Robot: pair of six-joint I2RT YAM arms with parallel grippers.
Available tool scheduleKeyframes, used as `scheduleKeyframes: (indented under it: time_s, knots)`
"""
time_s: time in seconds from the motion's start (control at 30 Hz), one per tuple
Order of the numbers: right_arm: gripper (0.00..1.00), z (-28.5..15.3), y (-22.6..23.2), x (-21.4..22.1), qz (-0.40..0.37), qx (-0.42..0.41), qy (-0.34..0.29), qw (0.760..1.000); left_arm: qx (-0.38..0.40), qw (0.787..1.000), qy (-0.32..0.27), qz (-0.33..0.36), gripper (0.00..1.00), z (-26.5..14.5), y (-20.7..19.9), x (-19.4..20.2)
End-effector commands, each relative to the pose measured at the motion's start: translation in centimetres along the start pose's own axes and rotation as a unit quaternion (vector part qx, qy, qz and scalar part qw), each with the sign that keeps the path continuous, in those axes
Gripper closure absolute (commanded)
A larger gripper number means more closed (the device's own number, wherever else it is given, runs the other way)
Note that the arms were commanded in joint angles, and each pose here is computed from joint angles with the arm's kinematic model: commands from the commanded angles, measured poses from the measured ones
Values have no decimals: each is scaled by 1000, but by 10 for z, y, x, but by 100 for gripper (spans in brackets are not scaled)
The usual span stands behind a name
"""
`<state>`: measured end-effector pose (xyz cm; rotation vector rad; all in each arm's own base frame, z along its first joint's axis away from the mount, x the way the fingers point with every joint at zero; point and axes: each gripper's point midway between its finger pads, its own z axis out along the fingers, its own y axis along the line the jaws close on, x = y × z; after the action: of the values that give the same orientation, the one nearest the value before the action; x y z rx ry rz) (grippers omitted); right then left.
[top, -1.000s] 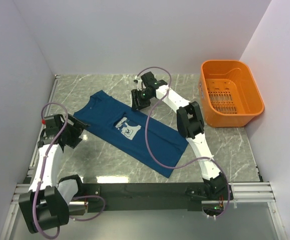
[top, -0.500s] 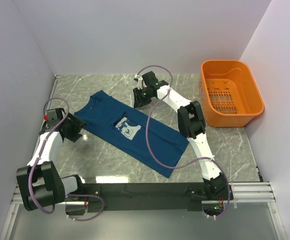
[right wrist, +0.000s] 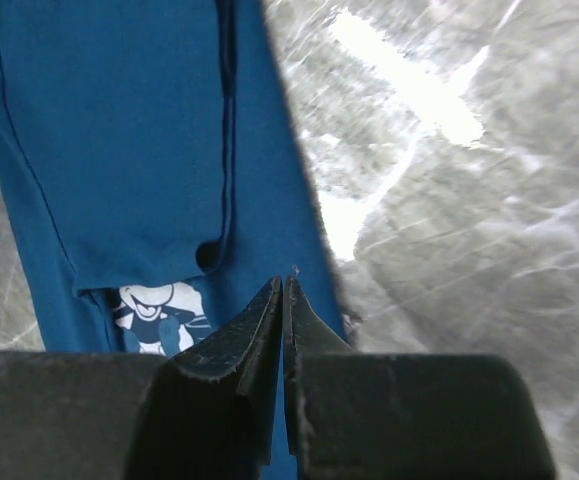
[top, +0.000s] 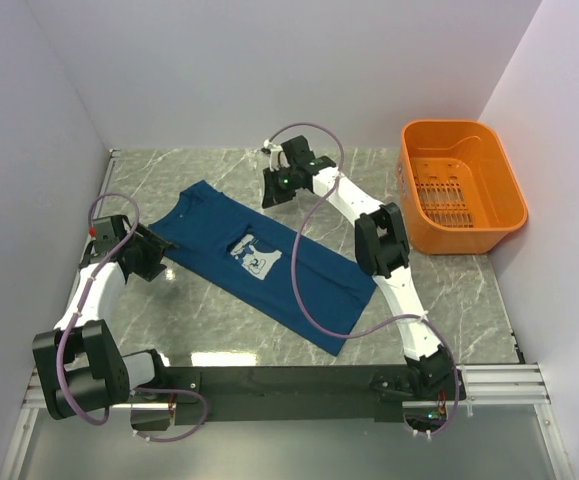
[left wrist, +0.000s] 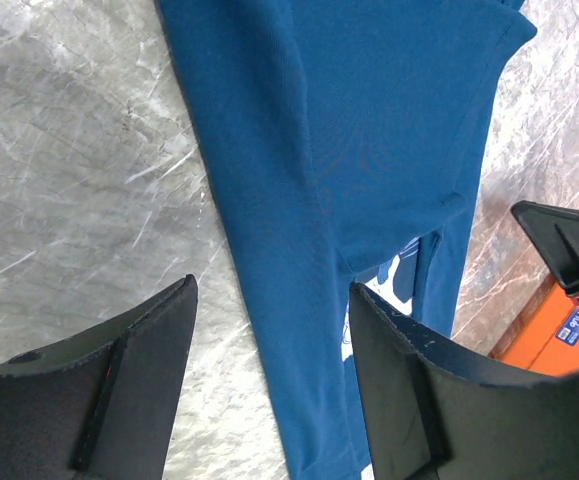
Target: Fold and stack the t-shirts
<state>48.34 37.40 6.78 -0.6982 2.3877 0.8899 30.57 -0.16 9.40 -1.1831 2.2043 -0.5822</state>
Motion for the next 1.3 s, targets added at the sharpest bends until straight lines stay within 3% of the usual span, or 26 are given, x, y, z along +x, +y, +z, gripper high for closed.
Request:
scheduleKeyframes:
  time_s: [0.0, 0.3, 0.43, 0.63, 0.87, 1.03, 1.27]
  knots:
    - [90, 13, 8, 8, 11, -11, 13, 1000, 23, 1000, -1, 11, 33, 0, -10, -2]
    - [91, 25, 7, 28, 21, -3, 42, 999, 33, 999, 8, 20, 34, 4, -19, -4]
    - [90, 26, 2, 29, 19, 10, 42, 999, 54, 997, 8, 60, 38, 10, -52, -14]
    - [90, 23, -5, 27, 19, 36, 37, 999, 50, 992, 23, 113, 47, 46, -98, -24]
    - [90, 18, -29, 20, 33, 102, 22, 994, 23, 988, 66, 136, 54, 105, -121, -15]
    - [90, 10, -43, 13, 52, 132, 10, 990, 51, 985, 69, 149, 55, 119, -158, -8]
    - [91, -8, -76, 9, 101, 164, -2, 981, 67, 984, 63, 151, 55, 124, -181, -13]
